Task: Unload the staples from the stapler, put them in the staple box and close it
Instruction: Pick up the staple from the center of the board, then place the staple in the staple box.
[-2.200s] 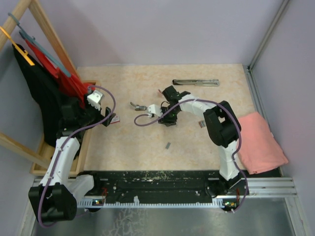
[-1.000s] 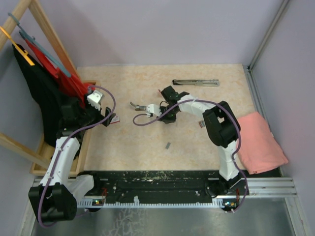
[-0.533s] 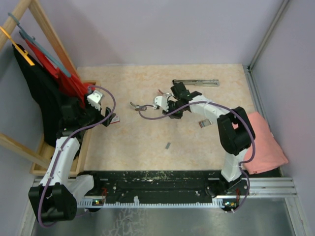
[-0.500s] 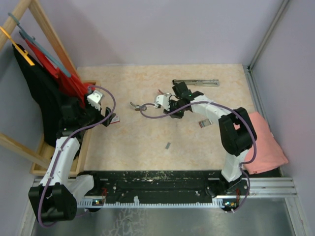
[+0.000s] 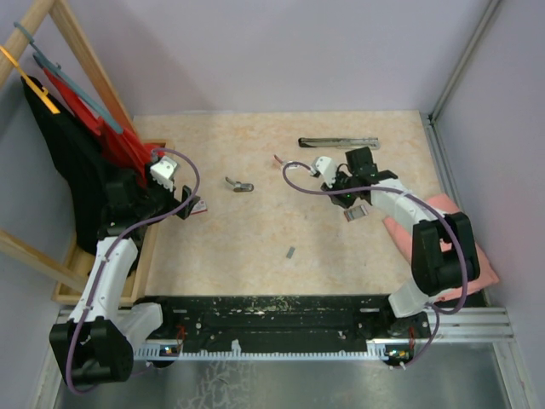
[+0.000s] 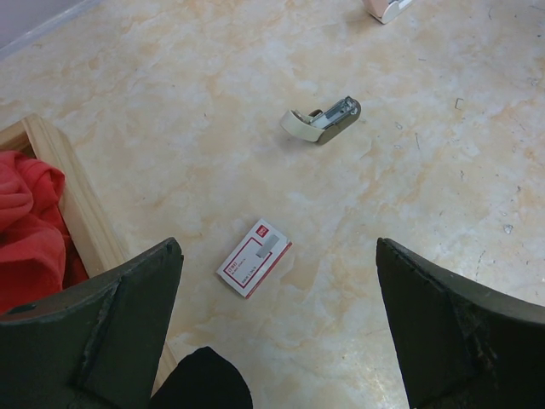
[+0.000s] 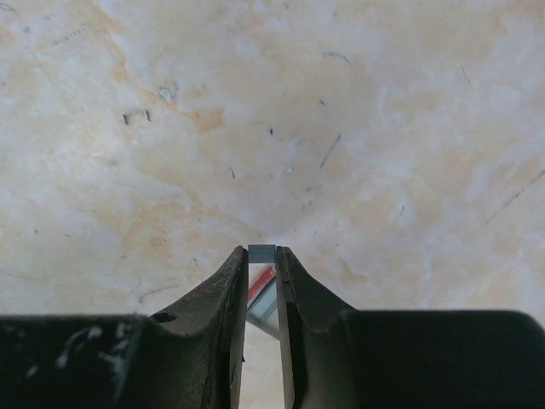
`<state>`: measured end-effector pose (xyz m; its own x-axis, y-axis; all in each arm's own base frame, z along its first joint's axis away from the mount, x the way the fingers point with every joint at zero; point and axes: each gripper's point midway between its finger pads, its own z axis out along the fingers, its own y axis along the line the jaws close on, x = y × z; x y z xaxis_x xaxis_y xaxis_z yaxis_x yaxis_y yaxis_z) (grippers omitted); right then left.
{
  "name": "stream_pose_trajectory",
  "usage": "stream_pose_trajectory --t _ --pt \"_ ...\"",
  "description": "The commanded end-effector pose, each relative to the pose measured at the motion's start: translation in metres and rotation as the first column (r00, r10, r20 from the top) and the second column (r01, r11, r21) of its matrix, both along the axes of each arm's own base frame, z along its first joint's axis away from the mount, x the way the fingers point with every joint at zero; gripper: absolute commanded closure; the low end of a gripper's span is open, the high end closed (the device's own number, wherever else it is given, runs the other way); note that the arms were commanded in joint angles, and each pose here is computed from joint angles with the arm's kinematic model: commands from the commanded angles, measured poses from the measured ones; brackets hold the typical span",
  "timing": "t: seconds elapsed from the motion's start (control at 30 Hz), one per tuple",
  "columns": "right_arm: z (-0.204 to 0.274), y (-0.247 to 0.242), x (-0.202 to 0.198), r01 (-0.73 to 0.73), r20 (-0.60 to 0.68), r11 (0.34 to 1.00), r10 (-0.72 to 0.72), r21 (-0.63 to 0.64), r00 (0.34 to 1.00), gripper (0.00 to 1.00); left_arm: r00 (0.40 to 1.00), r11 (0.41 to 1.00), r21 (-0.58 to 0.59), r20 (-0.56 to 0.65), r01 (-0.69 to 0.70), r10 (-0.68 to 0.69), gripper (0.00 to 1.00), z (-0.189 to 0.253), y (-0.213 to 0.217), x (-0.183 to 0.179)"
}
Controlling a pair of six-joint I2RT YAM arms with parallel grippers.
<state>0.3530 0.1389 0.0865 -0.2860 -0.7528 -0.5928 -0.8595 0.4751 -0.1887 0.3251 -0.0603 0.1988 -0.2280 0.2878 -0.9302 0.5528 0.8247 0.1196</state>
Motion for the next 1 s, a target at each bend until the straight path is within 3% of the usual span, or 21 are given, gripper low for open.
stream_pose_trajectory --t 0.0,0.57,0.97 --pt "0.015 -0.024 0.009 0.130 0.060 0.991 -0.133 0.041 0.989 0.80 1.000 1.000 -0.005 0.022 0.018 -0.017 0.01 0.011 -0.002 -0.001" --pt "-0.009 -0.078 0.006 0.402 0.037 0.915 -0.403 0.028 0.915 0.80 1.000 1.000 -0.006 0.019 0.017 -0.017 0.01 0.010 -0.002 0.000" --pt "-0.026 -0.082 0.011 0.433 -0.017 0.901 -0.432 0.037 0.902 0.80 1.000 1.000 -0.006 0.016 0.014 -0.014 0.01 0.009 -0.001 0.001"
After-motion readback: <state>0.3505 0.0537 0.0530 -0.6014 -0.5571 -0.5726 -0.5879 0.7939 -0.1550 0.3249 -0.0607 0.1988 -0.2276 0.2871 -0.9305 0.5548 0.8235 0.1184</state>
